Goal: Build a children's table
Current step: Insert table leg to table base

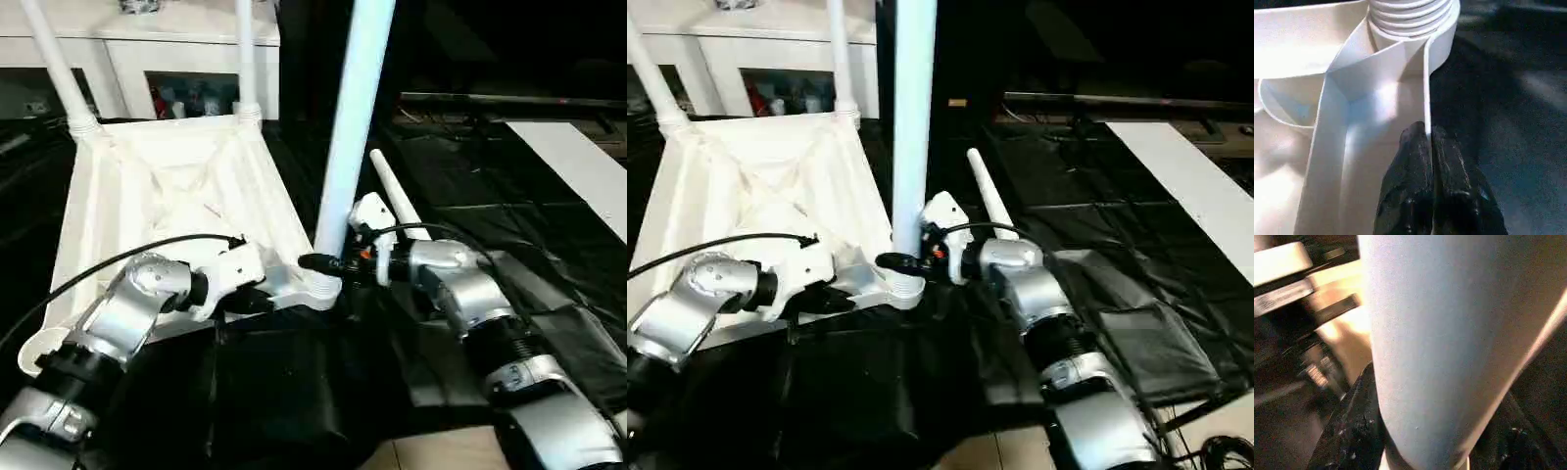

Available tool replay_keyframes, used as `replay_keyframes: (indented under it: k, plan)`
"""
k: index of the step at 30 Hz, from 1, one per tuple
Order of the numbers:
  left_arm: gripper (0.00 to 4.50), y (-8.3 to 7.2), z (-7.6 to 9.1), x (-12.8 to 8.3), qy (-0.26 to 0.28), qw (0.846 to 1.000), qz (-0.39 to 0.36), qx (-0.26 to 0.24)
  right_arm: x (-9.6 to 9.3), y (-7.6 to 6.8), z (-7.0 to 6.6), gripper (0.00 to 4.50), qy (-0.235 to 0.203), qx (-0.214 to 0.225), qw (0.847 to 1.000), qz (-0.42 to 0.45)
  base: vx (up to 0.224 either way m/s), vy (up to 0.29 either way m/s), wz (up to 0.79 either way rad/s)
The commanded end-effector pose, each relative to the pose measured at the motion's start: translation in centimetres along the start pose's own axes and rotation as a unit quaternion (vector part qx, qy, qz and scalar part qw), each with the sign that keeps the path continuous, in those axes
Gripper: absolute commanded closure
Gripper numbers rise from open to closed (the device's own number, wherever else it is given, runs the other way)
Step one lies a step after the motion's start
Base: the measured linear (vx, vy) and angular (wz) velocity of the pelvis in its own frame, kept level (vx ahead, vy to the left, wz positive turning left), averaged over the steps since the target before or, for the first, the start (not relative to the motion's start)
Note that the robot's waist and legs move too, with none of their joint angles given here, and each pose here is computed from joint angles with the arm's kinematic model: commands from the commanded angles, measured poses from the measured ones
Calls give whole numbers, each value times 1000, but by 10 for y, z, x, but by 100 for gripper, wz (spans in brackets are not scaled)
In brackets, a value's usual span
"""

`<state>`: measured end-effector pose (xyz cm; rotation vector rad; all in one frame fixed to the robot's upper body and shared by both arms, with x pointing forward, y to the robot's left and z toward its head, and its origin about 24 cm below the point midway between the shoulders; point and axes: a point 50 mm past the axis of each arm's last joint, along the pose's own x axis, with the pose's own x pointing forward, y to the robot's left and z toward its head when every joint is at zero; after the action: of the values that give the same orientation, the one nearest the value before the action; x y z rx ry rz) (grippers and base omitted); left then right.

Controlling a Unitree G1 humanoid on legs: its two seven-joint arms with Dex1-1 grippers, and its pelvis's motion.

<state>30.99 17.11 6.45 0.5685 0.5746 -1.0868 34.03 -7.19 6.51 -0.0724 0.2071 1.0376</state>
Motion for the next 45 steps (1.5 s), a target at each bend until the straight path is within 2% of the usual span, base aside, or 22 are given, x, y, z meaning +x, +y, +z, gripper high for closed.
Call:
replay_keyframes:
  k: [1, 3, 4, 6, 10, 15, 20, 30, 33, 34, 35, 38, 40, 43, 44, 45]
  plan:
    - [450, -8, -5, 11, 21, 1000, -11, -10, -19, 1, -75, 266, 153, 74, 983, -73, 0, 0, 0]
    - [450, -14, 10, 29, 3, 998, 16, -55, -11, 5, -75, 266, 141, 98, 978, -115, 0, 0, 0]
    - [450, -14, 10, 29, 3, 998, 16, -55, -11, 5, -75, 266, 141, 98, 978, -115, 0, 0, 0]
    - [450, -22, 24, 44, -4, 997, 24, -78, -4, 9, -75, 266, 136, 111, 975, -137, 0, 0, 0]
    - [450, -43, 62, 70, -32, 995, 19, -89, 12, 17, -74, 266, 139, 134, 968, -161, 0, 0, 0]
    - [450, -53, 80, 80, -42, 995, 17, -94, 21, 19, -70, 266, 138, 149, 964, -174, 0, 0, 0]
    - [450, -50, 80, 80, -31, 994, 34, -99, 26, 19, -65, 266, 135, 151, 964, -174, 0, 0, 0]
    - [450, -41, 71, 72, -19, 993, 49, -103, 25, 18, -67, 266, 145, 146, 965, -161, 0, 0, 0]
    - [450, -40, 71, 71, -20, 993, 49, -103, 26, 19, -63, 266, 126, 148, 970, -143, 0, 0, 0]
    - [450, -40, 70, 71, -22, 993, 49, -102, 26, 19, -61, 210, 116, 152, 972, -133, 0, 0, 0]
    - [450, -40, 70, 70, -25, 993, 49, -101, 26, 17, -57, 196, 105, 148, 974, -135, 0, 0, 0]
    - [450, -39, 70, 68, -30, 994, 49, -98, 25, 14, -51, 190, 87, 143, 976, -136, 0, 0, 0]
    - [450, -38, 70, 66, -34, 994, 47, -93, 25, 11, -43, 150, 71, 141, 979, -128, 0, 0, 0]
    - [450, -36, 69, 64, -38, 994, 46, -90, 24, 8, -37, 139, 58, 134, 982, -120, 0, 0, 0]
    - [450, -35, 69, 62, -40, 994, 46, -88, 23, 7, -33, 113, 52, 132, 983, -117, 0, 0, 0]
    - [450, -34, 68, 61, -42, 995, 45, -84, 22, 6, -29, 105, 44, 125, 985, -111, 0, 0, 0]
